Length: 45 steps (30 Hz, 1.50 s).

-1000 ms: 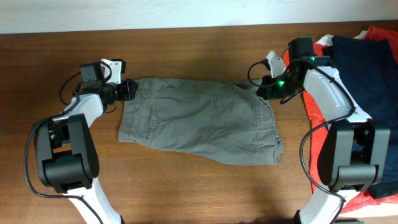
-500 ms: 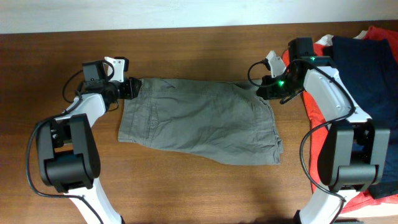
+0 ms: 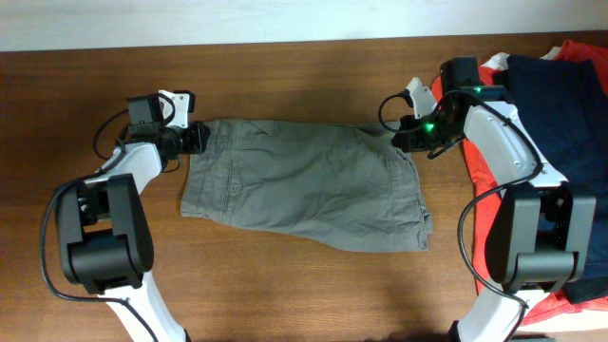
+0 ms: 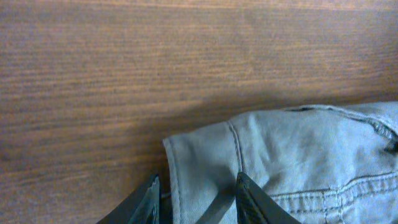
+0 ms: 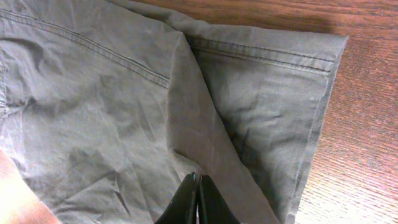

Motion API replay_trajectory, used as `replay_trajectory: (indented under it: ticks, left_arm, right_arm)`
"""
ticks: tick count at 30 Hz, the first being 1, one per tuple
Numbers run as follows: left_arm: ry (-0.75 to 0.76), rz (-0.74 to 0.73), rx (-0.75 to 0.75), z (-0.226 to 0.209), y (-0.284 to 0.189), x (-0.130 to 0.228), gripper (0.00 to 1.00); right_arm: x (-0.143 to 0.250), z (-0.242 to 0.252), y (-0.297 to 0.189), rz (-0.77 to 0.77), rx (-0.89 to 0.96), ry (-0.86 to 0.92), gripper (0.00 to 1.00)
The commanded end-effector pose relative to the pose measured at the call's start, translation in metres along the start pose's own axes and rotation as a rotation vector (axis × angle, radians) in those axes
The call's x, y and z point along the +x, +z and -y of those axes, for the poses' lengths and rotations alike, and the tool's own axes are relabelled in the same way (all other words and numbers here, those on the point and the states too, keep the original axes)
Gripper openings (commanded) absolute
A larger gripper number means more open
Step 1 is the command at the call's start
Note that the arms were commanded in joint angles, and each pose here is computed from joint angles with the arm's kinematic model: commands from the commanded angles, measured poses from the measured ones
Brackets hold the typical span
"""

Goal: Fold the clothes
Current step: 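Lift both waist corners and pull the shorts toward the robot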

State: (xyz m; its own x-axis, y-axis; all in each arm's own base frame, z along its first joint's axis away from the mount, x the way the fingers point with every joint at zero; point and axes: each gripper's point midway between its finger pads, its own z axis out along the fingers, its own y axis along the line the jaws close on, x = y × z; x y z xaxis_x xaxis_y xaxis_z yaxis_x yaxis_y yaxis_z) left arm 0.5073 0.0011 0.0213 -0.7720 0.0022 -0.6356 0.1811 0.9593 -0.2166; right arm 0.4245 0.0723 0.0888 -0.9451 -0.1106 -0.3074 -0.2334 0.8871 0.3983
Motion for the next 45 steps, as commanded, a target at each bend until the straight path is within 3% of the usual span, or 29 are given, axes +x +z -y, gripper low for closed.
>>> replay_trajectory:
  ticks: [1,2,5,7,9,11,14,16,22,25,29,35,41,45]
  left_arm:
    - [-0.049,0.054,0.083,0.012,0.004,-0.014,0.38]
    - [-0.063,0.080,0.107,0.016,0.004,-0.021,0.29]
    - [-0.060,0.084,0.109,0.016,0.003,-0.021,0.24]
    - [-0.065,0.072,0.108,0.016,0.004,-0.019,0.25]
    - [-0.079,0.040,0.067,0.010,0.005,-0.010,0.36]
    - [-0.100,-0.016,-0.018,-0.004,0.006,0.004,0.36]
    - [-0.102,-0.020,-0.016,-0.004,0.006,0.005,0.36]
    - [-0.099,-0.010,-0.003,-0.002,0.006,0.003,0.20]
    - [-0.140,0.054,0.110,0.017,0.003,-0.017,0.11]
    - [-0.190,-0.010,0.122,0.022,-0.003,-0.004,0.07]
    - [-0.284,-0.191,0.106,0.027,-0.011,0.038,0.02]
    - [-0.380,-0.467,-0.114,0.005,-0.032,0.107,0.01]
    - [-0.361,-0.472,-0.188,-0.007,-0.034,0.111,0.01]
    - [-0.329,-0.368,-0.209,-0.017,-0.019,0.103,0.01]
  right_arm:
    - [-0.004,0.000,-0.004,0.015,0.012,-0.015,0.05]
    - [-0.004,0.000,-0.004,0.015,0.012,-0.015,0.05]
    - [-0.004,0.000,-0.004,0.014,0.012,-0.015,0.05]
    - [-0.004,0.000,-0.004,0.014,0.012,-0.015,0.05]
    - [-0.004,0.000,-0.004,0.014,0.012,-0.015,0.05]
    - [-0.004,0.000,-0.004,0.014,0.012,-0.015,0.05]
    - [-0.004,0.000,-0.004,0.014,0.012,-0.015,0.05]
    - [-0.004,0.000,-0.004,0.014,0.012,-0.015,0.05]
    - [-0.002,0.000,-0.004,0.007,0.010,-0.011,0.04]
    - [0.000,0.000,-0.004,-0.001,0.009,-0.006,0.04]
    - [0.009,-0.001,-0.003,-0.036,0.005,0.011,0.04]
    - [0.032,0.005,0.013,-0.086,-0.001,0.042,0.04]
    - [0.059,0.031,0.046,-0.120,0.082,0.164,0.04]
    - [0.068,0.044,0.074,-0.066,0.086,0.147,0.04]
